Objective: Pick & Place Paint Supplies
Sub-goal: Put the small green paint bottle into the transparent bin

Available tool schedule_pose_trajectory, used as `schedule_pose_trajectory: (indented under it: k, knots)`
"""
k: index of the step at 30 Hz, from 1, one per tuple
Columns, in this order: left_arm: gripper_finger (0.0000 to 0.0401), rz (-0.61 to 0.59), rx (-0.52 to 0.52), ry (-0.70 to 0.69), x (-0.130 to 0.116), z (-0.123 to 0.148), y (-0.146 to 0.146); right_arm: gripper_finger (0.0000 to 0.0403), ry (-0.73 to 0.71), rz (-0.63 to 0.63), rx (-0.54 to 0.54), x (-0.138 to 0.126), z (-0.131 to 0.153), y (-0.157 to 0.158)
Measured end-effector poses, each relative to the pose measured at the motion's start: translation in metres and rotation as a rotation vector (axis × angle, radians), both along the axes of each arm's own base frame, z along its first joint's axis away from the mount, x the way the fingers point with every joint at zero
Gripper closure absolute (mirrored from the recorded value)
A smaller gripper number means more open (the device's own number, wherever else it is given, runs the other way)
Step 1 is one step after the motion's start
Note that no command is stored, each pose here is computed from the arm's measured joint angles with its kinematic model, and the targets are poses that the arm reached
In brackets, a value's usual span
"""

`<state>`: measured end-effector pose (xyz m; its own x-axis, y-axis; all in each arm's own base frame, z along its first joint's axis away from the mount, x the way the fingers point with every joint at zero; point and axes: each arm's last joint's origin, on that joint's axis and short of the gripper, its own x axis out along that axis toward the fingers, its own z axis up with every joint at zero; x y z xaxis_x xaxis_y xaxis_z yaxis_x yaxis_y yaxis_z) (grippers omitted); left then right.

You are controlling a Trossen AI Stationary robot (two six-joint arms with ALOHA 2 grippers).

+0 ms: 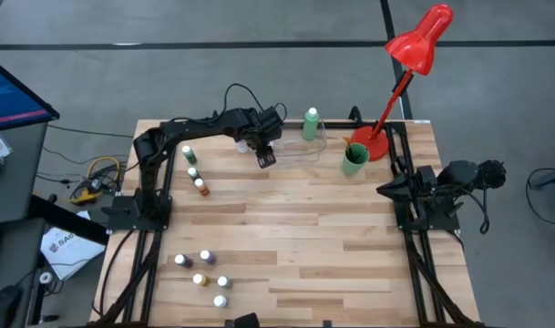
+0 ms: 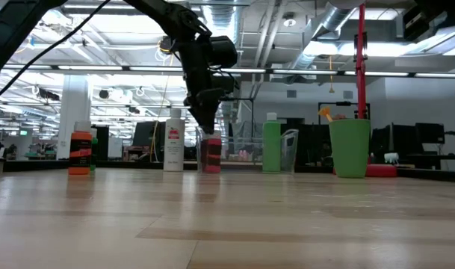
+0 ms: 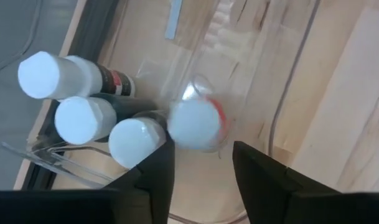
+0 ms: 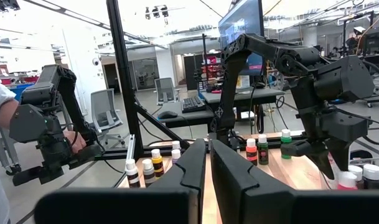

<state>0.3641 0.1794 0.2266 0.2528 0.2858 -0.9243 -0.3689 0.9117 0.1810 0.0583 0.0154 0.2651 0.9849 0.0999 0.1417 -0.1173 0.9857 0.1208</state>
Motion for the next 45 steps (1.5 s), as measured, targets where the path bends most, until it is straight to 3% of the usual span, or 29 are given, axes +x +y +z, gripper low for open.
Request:
schedule_pose_trajectory:
  k: [12,20,28,35,39,45]
  knots:
    - [0.0240,0.010,-0.001,-0.006,0.001,0.004,0.000,0.0381,0.000,0.000,0.000,0.000,0.000,0.000]
    - [0.0240,0.043,0.030,-0.115,-0.012,0.048,-0.007,0.0381,0.001,0.000,0.000,0.000,0.000,0.000]
    - [0.0238,0.103,0.124,-0.345,-0.070,0.138,-0.032,0.0381,0.000,0.000,0.000,0.000,0.000,0.000]
    - [0.0203,0.291,0.276,-0.446,-0.135,0.178,-0.036,0.0381,0.000,0.000,0.000,0.000,0.000,0.000]
    - [0.0182,0.345,0.252,-0.422,-0.169,0.180,-0.046,0.0381,0.000,0.000,0.000,0.000,0.000,0.000]
    - [0.0160,0.532,0.126,-0.241,-0.206,0.138,-0.048,0.0381,0.000,0.000,0.000,0.000,0.000,0.000]
